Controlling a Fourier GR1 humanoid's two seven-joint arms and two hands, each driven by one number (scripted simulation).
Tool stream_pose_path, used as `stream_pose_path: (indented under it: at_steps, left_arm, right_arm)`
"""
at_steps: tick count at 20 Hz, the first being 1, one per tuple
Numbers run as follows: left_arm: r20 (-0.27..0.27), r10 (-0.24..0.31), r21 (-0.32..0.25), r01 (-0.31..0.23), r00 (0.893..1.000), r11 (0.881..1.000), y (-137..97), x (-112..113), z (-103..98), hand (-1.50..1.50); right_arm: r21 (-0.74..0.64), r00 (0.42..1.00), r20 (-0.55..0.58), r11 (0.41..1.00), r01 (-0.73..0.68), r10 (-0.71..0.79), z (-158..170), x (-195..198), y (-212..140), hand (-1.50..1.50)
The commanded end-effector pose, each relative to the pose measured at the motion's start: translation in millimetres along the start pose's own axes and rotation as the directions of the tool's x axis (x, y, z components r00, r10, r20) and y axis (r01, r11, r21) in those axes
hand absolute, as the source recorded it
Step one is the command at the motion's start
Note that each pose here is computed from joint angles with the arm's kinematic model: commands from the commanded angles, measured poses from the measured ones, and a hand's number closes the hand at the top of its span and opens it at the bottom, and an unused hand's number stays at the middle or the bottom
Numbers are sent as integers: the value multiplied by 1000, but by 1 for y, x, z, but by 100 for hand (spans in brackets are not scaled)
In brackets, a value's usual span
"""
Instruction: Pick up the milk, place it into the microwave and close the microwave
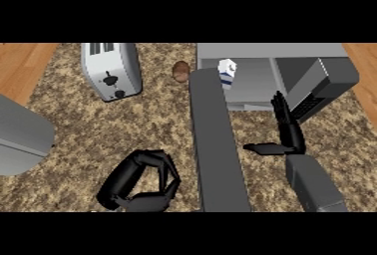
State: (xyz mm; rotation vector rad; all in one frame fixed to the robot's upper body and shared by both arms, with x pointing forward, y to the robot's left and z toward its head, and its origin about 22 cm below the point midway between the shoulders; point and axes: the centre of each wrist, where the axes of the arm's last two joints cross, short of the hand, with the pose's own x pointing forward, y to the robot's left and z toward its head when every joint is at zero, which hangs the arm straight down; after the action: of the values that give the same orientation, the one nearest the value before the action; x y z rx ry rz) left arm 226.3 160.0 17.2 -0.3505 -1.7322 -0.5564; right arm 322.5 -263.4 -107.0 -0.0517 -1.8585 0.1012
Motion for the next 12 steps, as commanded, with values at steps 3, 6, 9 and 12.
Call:
stream_pose_path:
  at_steps: [3,6,9,12]
  left_arm:
    - [-101,-46,-160,30,994,987,-16,-25,-30,150]
    - [-111,-38,-201,15,993,979,-34,-47,-21,150]
    - [-101,-19,-226,-4,995,974,-38,-60,-27,150]
    - [-122,-5,-282,-30,993,959,-68,-45,-46,150]
  right_arm:
    - [29,1000,22,1000,10,-10,28,1,-30,-150]
    - [30,1000,19,1000,3,-4,40,9,-33,-150]
    - [48,998,55,999,-9,6,45,25,-28,-150]
    - [28,997,72,999,18,-20,68,35,-44,-150]
